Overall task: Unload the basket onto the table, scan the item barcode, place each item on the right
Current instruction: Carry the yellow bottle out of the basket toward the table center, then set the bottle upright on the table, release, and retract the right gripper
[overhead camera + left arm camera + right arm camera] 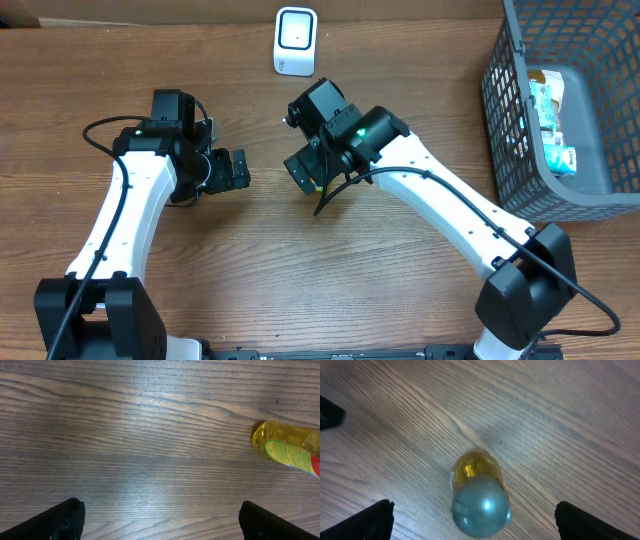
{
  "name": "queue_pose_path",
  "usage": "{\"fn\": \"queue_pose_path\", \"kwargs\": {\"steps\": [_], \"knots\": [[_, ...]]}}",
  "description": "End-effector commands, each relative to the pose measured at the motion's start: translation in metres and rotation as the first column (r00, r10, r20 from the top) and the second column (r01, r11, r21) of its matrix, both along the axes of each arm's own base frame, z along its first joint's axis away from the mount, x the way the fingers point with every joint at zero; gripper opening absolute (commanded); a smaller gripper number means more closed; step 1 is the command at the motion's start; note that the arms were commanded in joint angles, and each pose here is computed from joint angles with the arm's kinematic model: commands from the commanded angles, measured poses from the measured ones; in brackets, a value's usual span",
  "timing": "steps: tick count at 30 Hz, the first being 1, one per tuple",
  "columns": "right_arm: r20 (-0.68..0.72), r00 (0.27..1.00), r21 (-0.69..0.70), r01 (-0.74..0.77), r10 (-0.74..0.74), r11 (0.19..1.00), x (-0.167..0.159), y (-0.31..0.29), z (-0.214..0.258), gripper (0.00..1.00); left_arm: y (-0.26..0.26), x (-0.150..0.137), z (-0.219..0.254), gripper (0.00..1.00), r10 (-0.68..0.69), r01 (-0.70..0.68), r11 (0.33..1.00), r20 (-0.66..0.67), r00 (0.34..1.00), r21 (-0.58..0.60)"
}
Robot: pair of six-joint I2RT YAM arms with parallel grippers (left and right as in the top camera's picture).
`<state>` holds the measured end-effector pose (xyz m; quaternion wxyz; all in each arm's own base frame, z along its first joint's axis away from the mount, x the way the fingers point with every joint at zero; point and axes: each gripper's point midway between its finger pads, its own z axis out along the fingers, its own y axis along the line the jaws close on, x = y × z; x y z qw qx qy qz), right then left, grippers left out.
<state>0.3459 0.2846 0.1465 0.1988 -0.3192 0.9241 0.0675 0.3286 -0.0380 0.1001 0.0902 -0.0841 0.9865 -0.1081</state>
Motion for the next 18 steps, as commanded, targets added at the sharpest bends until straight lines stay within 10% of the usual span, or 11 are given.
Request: {"fn": "queue_pose_path", "kwargs": {"steps": [1, 9, 18], "knots": [[0.002, 1.0, -0.004, 0.017, -0.017, 1.0, -0.001, -0.005, -0.008, 1.0, 0.001, 0.004, 0.002, 0.99, 0.009, -0.009, 1.0, 0.009, 1.0, 0.004], [-0.009, 1.0, -0.029, -0.011, 0.01, 1.0, -0.007, -0.01, -0.045, 0.99, 0.001, 0.004, 0.002, 0.99, 0.008, -0.009, 1.0, 0.009, 1.0, 0.004], [0.05, 0.992, -0.044, -0.114, 0.116, 0.993, -0.002, -0.006, -0.058, 0.51, 0.001, 0.004, 0.002, 1.0, 0.008, -0.009, 1.0, 0.009, 1.0, 0.004]]}}
